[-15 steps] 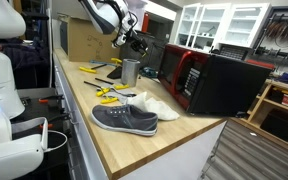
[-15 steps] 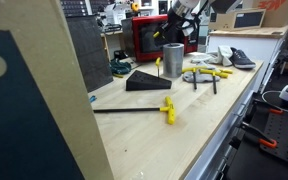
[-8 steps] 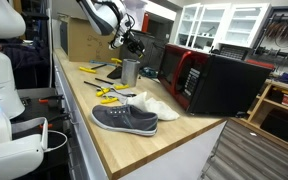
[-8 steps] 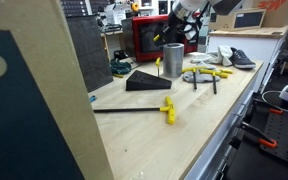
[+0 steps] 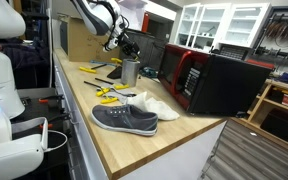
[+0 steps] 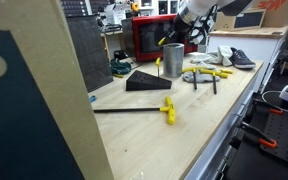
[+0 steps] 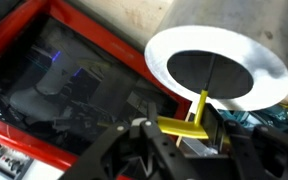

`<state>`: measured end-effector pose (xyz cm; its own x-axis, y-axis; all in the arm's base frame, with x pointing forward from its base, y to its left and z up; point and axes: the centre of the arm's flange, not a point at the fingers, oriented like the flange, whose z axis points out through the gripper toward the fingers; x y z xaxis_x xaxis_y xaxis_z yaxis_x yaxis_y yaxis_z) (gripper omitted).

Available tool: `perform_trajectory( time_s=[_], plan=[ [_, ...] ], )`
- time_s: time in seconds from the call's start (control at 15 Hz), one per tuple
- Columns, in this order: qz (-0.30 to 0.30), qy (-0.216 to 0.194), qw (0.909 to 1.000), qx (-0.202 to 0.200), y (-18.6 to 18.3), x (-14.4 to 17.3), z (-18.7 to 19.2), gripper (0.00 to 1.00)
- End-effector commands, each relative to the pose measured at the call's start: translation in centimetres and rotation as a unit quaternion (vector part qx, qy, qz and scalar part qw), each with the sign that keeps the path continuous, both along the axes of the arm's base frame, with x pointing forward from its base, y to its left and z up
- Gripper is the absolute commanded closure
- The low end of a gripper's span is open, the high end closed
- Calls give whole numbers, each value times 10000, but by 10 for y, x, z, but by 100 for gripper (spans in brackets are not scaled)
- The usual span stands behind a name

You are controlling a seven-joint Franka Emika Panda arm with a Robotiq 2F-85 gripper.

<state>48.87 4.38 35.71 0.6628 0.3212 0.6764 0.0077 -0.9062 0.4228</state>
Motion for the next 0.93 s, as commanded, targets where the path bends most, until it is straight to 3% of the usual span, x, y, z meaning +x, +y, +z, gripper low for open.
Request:
perform_trajectory(
  time_s=[0.0, 0.13, 0.27, 0.6, 0.87],
  plan=[
    [-287, -381, 9981, 387, -8, -47, -6, 27],
    [-404, -432, 9976, 374, -12, -55, -7, 10],
    [-554, -485, 9966, 373, -16, -63, -5, 0],
    [-887, -470, 9939, 464, -25, -78, 5, 0],
    [-1171, 220, 9870, 1081, -29, -87, 23, 0]
  ],
)
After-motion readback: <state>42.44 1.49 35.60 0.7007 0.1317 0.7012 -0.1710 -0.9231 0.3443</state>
